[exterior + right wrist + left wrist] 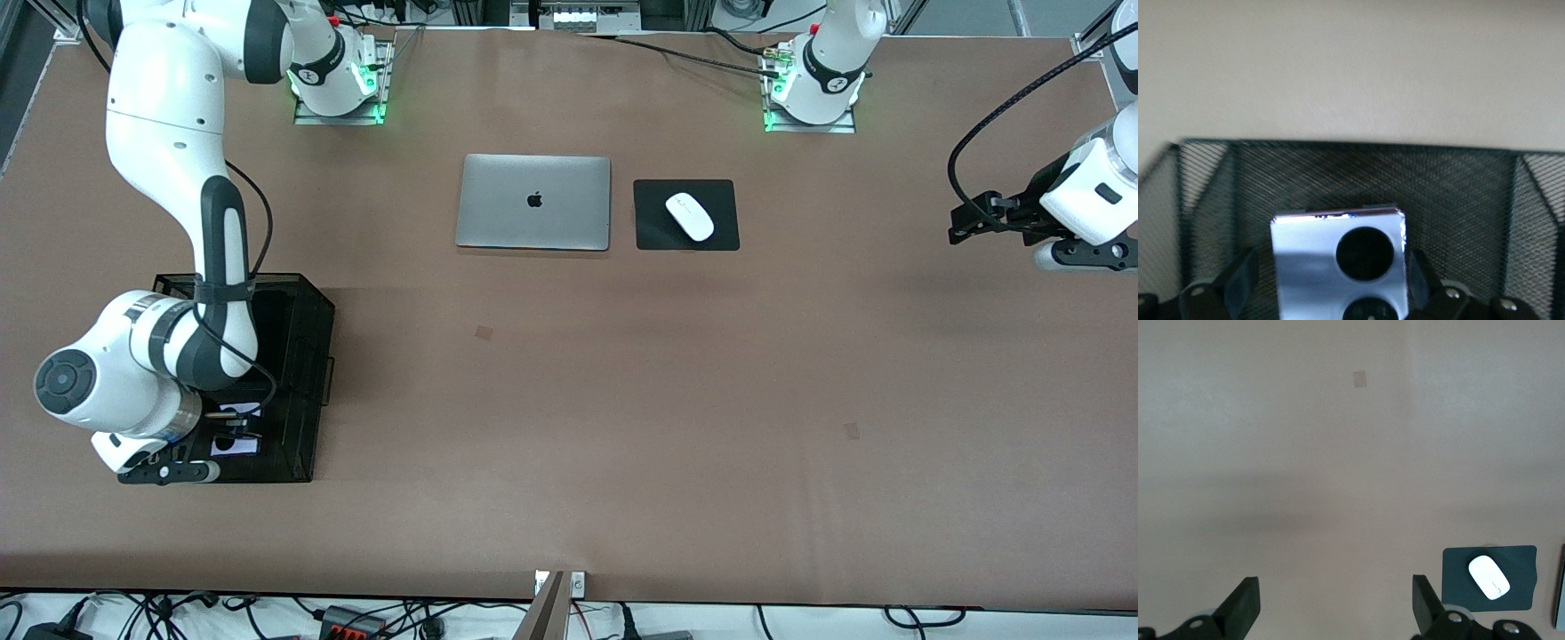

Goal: Place phones with both arms

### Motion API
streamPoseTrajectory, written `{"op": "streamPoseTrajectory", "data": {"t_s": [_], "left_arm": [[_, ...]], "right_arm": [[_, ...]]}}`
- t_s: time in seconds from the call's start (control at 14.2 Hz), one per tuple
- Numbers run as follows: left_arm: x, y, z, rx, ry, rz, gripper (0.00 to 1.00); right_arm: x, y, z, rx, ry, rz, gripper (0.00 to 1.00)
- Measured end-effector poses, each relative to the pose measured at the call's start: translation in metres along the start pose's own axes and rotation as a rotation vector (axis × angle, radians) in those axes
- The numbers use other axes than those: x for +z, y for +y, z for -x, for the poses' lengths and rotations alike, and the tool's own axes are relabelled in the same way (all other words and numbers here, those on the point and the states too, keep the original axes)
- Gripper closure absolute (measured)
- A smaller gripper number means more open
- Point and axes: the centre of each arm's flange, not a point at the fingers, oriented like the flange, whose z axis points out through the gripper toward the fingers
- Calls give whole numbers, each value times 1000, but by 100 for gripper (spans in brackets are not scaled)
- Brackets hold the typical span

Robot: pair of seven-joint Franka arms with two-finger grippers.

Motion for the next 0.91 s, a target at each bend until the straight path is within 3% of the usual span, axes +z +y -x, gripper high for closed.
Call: {"op": "streamPoseTrajectory", "data": {"t_s": [0.28,0.7,0.91], "left_arm": [[0,0,0,-1,-1,1,0],[-1,-2,0,-15,6,46,0],[-3,0,-1,-12,18,45,0]], "right_arm": [[-106,-3,-10,-20,17,-47,0],[-209,-6,19,-1,-146,-121,0],[-246,-4,42,55,-229,-129,0]]}}
